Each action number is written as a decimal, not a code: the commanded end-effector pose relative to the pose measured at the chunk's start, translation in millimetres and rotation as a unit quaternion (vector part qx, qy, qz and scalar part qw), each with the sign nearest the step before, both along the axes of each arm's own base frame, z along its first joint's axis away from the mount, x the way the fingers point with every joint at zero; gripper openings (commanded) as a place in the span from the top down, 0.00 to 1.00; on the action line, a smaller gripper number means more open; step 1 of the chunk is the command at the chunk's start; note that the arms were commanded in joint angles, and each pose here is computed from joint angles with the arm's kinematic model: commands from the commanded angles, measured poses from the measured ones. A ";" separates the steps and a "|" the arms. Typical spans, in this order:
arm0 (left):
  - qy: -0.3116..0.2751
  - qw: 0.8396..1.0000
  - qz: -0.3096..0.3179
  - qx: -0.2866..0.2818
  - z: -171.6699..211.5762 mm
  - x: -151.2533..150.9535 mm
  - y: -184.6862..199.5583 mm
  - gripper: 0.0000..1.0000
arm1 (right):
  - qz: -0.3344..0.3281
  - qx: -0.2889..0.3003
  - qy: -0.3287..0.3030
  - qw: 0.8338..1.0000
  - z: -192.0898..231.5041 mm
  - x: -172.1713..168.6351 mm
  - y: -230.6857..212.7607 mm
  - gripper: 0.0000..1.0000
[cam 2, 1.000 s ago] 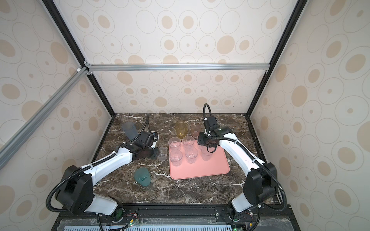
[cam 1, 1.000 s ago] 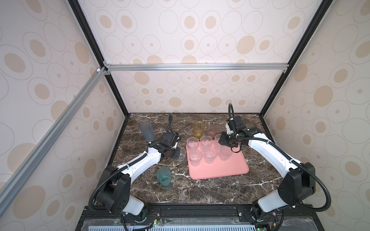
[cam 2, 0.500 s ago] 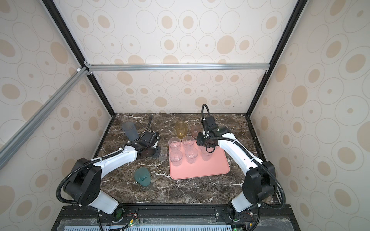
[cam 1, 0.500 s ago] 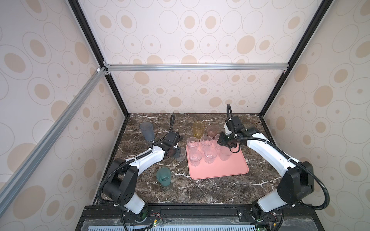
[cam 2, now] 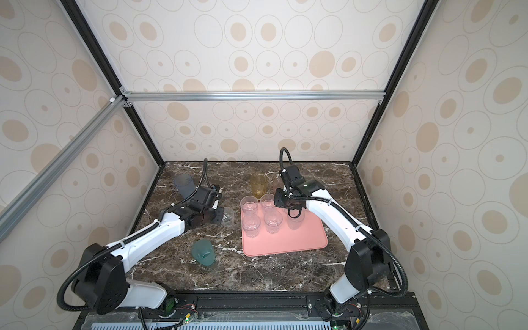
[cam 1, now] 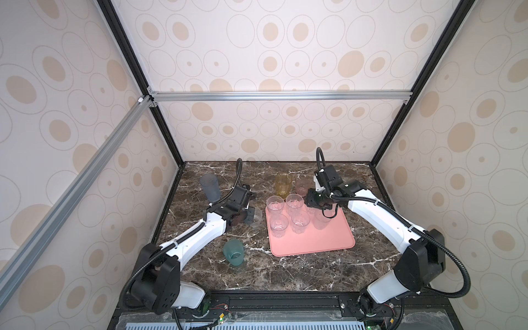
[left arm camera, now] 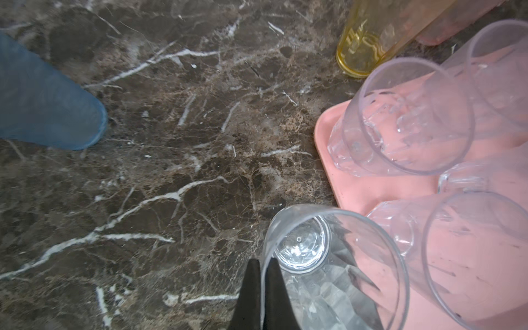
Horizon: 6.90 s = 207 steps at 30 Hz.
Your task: Place the glasses into the tray
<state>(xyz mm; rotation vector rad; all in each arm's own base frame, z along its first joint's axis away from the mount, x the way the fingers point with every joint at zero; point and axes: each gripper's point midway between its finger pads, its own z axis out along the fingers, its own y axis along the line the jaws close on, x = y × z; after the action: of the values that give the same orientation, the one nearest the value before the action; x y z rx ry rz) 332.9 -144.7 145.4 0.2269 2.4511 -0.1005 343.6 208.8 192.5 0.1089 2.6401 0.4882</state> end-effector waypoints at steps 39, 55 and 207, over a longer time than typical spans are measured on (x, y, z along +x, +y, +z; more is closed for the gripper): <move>-0.118 0.970 -0.008 -0.212 104.9 -0.8 -97.5 0.99 | 0.094 -0.192 -0.095 0.972 8.7 5.7 93.6 0.84; -0.185 0.961 -0.013 -0.203 153.7 -10.5 -77.7 0.63 | 0.083 -0.187 -0.130 0.970 45.1 12.9 80.8 0.98; -0.185 0.981 0.024 -0.056 62.9 -26.5 -24.6 0.36 | 0.068 -0.116 -0.033 0.990 3.2 -5.1 50.9 0.73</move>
<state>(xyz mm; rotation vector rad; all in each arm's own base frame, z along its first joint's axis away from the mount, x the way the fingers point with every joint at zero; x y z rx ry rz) 310.0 -182.3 201.9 0.1672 2.0889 -0.2088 334.1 255.9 187.8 -0.1797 2.6410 0.2271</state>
